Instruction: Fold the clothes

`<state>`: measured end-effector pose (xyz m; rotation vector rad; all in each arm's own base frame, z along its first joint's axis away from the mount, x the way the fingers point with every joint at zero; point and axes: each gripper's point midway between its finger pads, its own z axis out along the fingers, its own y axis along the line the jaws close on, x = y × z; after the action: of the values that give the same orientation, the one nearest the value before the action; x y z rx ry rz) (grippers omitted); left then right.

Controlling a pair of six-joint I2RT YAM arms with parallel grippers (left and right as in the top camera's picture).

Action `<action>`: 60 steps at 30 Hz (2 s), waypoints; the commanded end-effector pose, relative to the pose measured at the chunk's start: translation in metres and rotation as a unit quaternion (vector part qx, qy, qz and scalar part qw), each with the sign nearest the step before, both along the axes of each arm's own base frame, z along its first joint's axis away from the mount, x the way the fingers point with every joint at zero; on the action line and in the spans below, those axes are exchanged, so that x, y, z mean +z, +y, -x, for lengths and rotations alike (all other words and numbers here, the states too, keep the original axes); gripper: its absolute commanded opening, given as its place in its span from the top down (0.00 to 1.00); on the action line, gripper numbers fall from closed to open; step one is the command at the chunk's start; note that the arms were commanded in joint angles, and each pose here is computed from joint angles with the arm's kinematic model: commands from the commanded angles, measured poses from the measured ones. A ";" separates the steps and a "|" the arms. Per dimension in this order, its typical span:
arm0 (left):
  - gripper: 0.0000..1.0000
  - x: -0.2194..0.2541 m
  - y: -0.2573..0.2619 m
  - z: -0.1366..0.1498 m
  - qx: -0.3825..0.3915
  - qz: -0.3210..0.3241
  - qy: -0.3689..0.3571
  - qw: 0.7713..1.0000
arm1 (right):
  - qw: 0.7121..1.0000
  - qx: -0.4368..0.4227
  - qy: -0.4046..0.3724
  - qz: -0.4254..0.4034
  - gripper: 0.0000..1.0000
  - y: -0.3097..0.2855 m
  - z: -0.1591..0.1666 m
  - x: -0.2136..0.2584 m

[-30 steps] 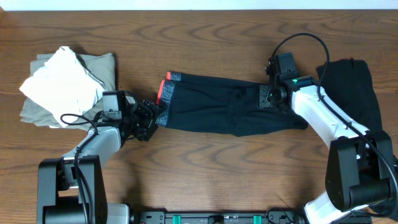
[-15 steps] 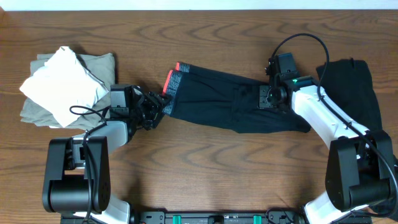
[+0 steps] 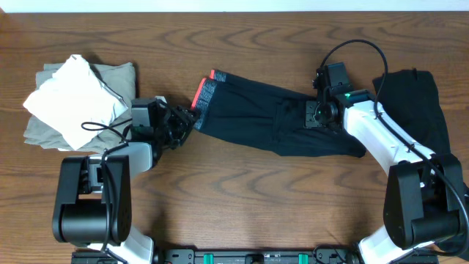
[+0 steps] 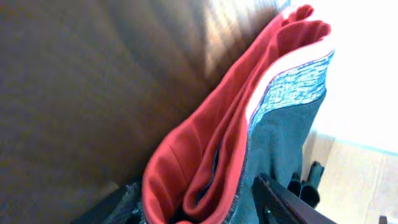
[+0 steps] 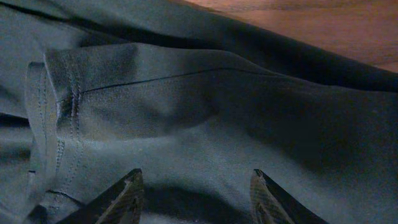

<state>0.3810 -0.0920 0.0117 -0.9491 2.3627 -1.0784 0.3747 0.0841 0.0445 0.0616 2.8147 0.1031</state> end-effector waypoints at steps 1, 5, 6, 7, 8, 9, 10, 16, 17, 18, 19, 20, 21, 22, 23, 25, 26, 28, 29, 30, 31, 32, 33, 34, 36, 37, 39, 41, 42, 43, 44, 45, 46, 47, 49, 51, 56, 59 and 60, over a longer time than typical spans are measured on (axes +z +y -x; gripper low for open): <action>0.43 -0.070 0.018 0.037 0.031 -0.078 0.089 0.992 | 1.000 -0.007 -0.014 0.001 0.47 -0.004 -0.003 0.010; 0.43 -0.072 0.008 0.030 0.020 -0.085 0.066 0.994 | 1.000 -0.007 -0.014 0.001 0.47 -0.004 -0.003 0.010; 0.43 -0.073 0.006 0.029 0.017 -0.085 0.062 0.994 | 1.000 -0.007 -0.014 0.001 0.47 -0.004 -0.003 0.010; 0.43 -0.074 0.003 0.027 0.014 -0.084 0.057 0.995 | 1.000 -0.007 -0.014 0.001 0.47 -0.004 -0.003 0.010; 0.43 -0.075 0.001 0.026 0.013 -0.084 0.054 0.995 | 1.000 -0.007 -0.014 0.001 0.47 -0.004 -0.003 0.010; 0.44 -0.075 0.001 0.025 0.012 -0.083 0.050 0.995 | 1.000 -0.007 -0.014 0.001 0.47 -0.004 -0.003 0.010; 0.46 -0.074 0.001 0.023 0.013 -0.084 0.046 0.995 | 1.000 -0.007 -0.014 0.001 0.47 -0.004 -0.003 0.010; 0.72 -0.070 0.008 0.012 0.027 -0.102 0.021 0.994 | 1.000 -0.007 -0.012 0.001 0.47 -0.004 -0.003 0.010; 0.78 -0.068 0.008 0.009 0.025 -0.105 0.011 0.994 | 1.000 -0.007 -0.012 0.001 0.47 -0.004 -0.003 0.010; 0.86 -0.065 0.008 0.006 0.019 -0.110 -0.001 0.994 | 1.000 -0.007 -0.012 0.001 0.48 -0.004 -0.002 0.010; 0.94 -0.061 0.007 0.002 0.011 -0.116 -0.019 0.993 | 1.000 -0.007 -0.012 0.001 0.48 -0.004 -0.002 0.010; 0.94 -0.057 0.008 -0.003 0.004 -0.124 -0.038 0.992 | 1.000 -0.007 -0.013 0.001 0.47 -0.004 -0.002 0.011; 0.94 -0.055 0.010 -0.006 0.001 -0.130 -0.048 0.990 | 1.000 -0.007 -0.015 0.001 0.47 -0.004 -0.002 0.013; 0.94 -0.053 0.015 -0.008 0.003 -0.135 -0.054 0.989 | 1.000 -0.007 -0.020 0.000 0.47 -0.005 -0.003 0.018; 0.94 -0.051 0.021 -0.011 0.007 -0.137 -0.057 0.989 | 1.000 -0.008 -0.027 -0.001 0.47 -0.006 -0.003 0.024; 0.94 -0.046 0.037 -0.015 0.027 -0.140 -0.061 0.988 | 0.999 -0.014 -0.049 -0.006 0.47 -0.010 -0.006 0.042; 0.94 -0.043 0.047 -0.018 0.037 -0.140 -0.064 0.987 | 0.998 -0.018 -0.061 -0.008 0.47 -0.013 -0.007 0.052; 0.94 -0.036 0.065 -0.021 0.054 -0.141 -0.071 0.986 | 0.995 -0.029 -0.092 -0.014 0.46 -0.021 -0.009 0.076; 0.94 -0.032 0.077 -0.023 0.065 -0.141 -0.075 0.985 | 0.993 -0.036 -0.110 -0.017 0.47 -0.026 -0.008 0.091; 0.94 -0.030 0.086 -0.022 0.076 -0.140 -0.073 0.985 | 0.991 -0.041 -0.124 -0.019 0.47 -0.031 -0.007 0.103; 0.94 -0.029 0.097 -0.021 0.088 -0.139 -0.068 0.984 | 0.990 -0.046 -0.134 -0.021 0.47 -0.034 -0.005 0.112; 0.94 -0.028 0.105 -0.019 0.096 -0.135 -0.063 0.984 | 0.988 -0.051 -0.146 -0.022 0.48 -0.039 -0.003 0.121; 0.94 -0.027 0.109 -0.018 0.099 -0.129 -0.061 0.985 | 0.986 -0.055 -0.154 -0.023 0.48 -0.042 -0.001 0.129; 0.94 -0.027 0.111 -0.017 0.099 -0.122 -0.060 0.986 | 0.985 -0.058 -0.162 -0.024 0.49 -0.045 0.001 0.135; 0.94 -0.028 0.110 -0.014 0.090 -0.119 -0.058 0.987 | 0.983 -0.062 -0.171 -0.025 0.49 -0.048 0.003 0.143; 0.92 -0.029 0.109 -0.013 0.088 -0.119 -0.054 0.987 | 0.983 -0.062 -0.172 -0.025 0.49 -0.048 0.004 0.144; 0.78 -0.032 0.105 -0.011 0.083 -0.119 -0.049 0.988 | 0.983 -0.062 -0.169 -0.025 0.49 -0.048 0.005 0.143; 0.65 -0.031 0.102 -0.012 0.080 -0.119 -0.050 0.988 | 0.985 -0.060 -0.161 -0.027 0.49 -0.047 0.007 0.140; 0.61 -0.031 0.101 -0.012 0.079 -0.120 -0.052 0.988 | 0.985 -0.060 -0.158 -0.027 0.49 -0.047 0.008 0.138; 0.58 -0.031 0.101 -0.012 0.079 -0.121 -0.052 0.988 | 0.986 -0.060 -0.156 -0.028 0.49 -0.047 0.008 0.137; 0.56 -0.031 0.102 -0.012 0.081 -0.124 -0.051 0.988 | 0.986 -0.060 -0.156 -0.027 0.49 -0.047 0.008 0.137; 0.54 -0.032 0.102 -0.012 0.083 -0.127 -0.050 0.987 | 0.986 -0.060 -0.156 -0.028 0.49 -0.047 0.008 0.137; 0.54 -0.033 0.103 -0.012 0.085 -0.130 -0.049 0.987 | 0.985 -0.060 -0.156 -0.028 0.49 -0.047 0.008 0.137; 0.53 -0.033 0.104 -0.012 0.087 -0.134 -0.048 0.986 | 0.985 -0.061 -0.156 -0.028 0.49 -0.047 0.008 0.137; 0.53 -0.035 0.106 -0.012 0.091 -0.141 -0.046 0.985 | 0.986 -0.062 -0.155 -0.029 0.49 -0.046 0.008 0.137; 0.53 -0.037 0.108 -0.012 0.096 -0.150 -0.043 0.983 | 0.986 -0.060 -0.154 -0.034 0.50 -0.044 0.008 0.137; 0.51 -0.039 0.120 -0.014 0.124 -0.191 -0.038 0.973 | 0.986 -0.059 -0.153 -0.035 0.50 -0.044 0.009 0.137; 0.49 -0.037 0.126 -0.017 0.130 -0.213 -0.047 0.967 | 0.986 -0.058 -0.149 -0.036 0.50 -0.044 0.010 0.136; 0.51 -0.035 0.127 -0.019 0.123 -0.221 -0.055 0.966 | 0.987 -0.058 -0.148 -0.037 0.50 -0.043 0.011 0.135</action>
<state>0.4215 0.0167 0.0129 -0.8876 2.1106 -0.6480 0.3634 0.0411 0.1793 0.1980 2.5015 0.1625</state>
